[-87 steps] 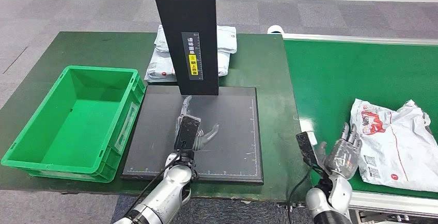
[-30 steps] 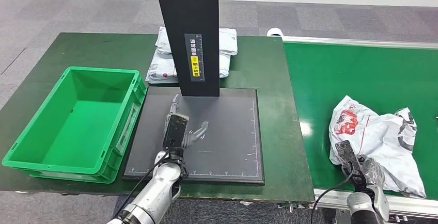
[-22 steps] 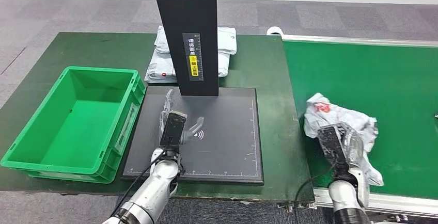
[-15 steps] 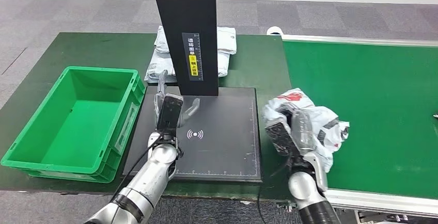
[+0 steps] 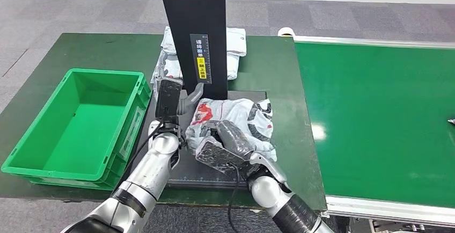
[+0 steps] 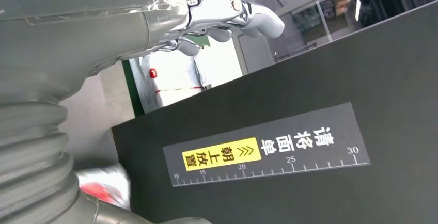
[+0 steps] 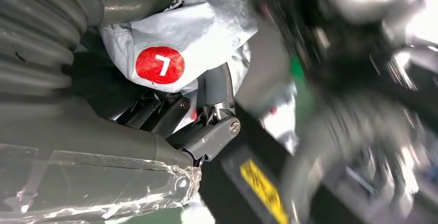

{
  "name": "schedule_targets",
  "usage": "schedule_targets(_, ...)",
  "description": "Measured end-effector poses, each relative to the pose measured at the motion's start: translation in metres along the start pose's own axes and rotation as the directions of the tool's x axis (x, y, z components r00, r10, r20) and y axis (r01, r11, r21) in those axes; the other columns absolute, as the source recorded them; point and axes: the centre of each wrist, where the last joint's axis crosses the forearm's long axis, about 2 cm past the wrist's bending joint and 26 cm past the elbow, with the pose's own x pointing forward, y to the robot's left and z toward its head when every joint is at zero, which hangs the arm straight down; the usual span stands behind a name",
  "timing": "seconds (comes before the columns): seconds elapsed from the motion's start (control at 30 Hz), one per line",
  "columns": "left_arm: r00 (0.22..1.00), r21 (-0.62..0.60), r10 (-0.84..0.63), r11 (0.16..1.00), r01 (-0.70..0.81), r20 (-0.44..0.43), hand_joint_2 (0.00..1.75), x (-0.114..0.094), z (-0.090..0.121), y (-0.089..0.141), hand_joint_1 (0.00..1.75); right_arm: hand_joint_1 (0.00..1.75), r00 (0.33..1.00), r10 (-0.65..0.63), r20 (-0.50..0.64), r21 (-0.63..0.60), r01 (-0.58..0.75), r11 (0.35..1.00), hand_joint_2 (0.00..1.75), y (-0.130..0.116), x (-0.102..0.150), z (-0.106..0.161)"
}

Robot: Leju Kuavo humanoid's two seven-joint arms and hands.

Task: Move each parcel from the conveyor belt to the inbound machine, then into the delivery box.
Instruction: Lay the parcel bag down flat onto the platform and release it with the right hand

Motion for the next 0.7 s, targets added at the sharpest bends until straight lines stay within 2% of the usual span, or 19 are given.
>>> schedule_targets(0.3, 1.0, 0.002, 0.017, 1.0, -0.017, -0.011, 1.75, 0.002, -0.001, 0.0, 0.0, 1.75, 0.997, 0.014, -0.072, 0.114, -0.006, 0.993, 1.75, 0.03, -0.025, 0.026)
schedule_targets(0.4, 1.0, 0.003, 0.019, 1.0, -0.019, -0.011, 1.75, 0.002, -0.001, 0.0, 0.0, 0.45, 0.996, 0.019, -0.083, 0.126, -0.008, 0.992, 1.75, 0.033, -0.029, 0.029)
schedule_targets(0.43, 1.0, 0.003, 0.019, 1.0, -0.019, -0.011, 1.75, 0.002, -0.001, 0.0, 0.0, 0.01, 0.996, 0.02, -0.086, 0.128, -0.009, 0.992, 1.31, 0.033, -0.029, 0.03)
schedule_targets(0.53, 1.0, 0.012, 0.015, 1.0, -0.015, -0.017, 1.75, 0.001, 0.0, 0.001, 0.0, 0.0, 0.995, 0.044, -0.09, 0.103, -0.035, 0.994, 0.0, 0.034, -0.033, 0.033)
schedule_targets(0.7, 0.999, 0.004, 0.005, 1.0, -0.005, -0.043, 1.75, -0.006, 0.013, 0.008, 0.0, 0.0, 0.993, 0.1, -0.061, -0.049, -0.103, 0.994, 0.0, 0.035, -0.041, 0.05)
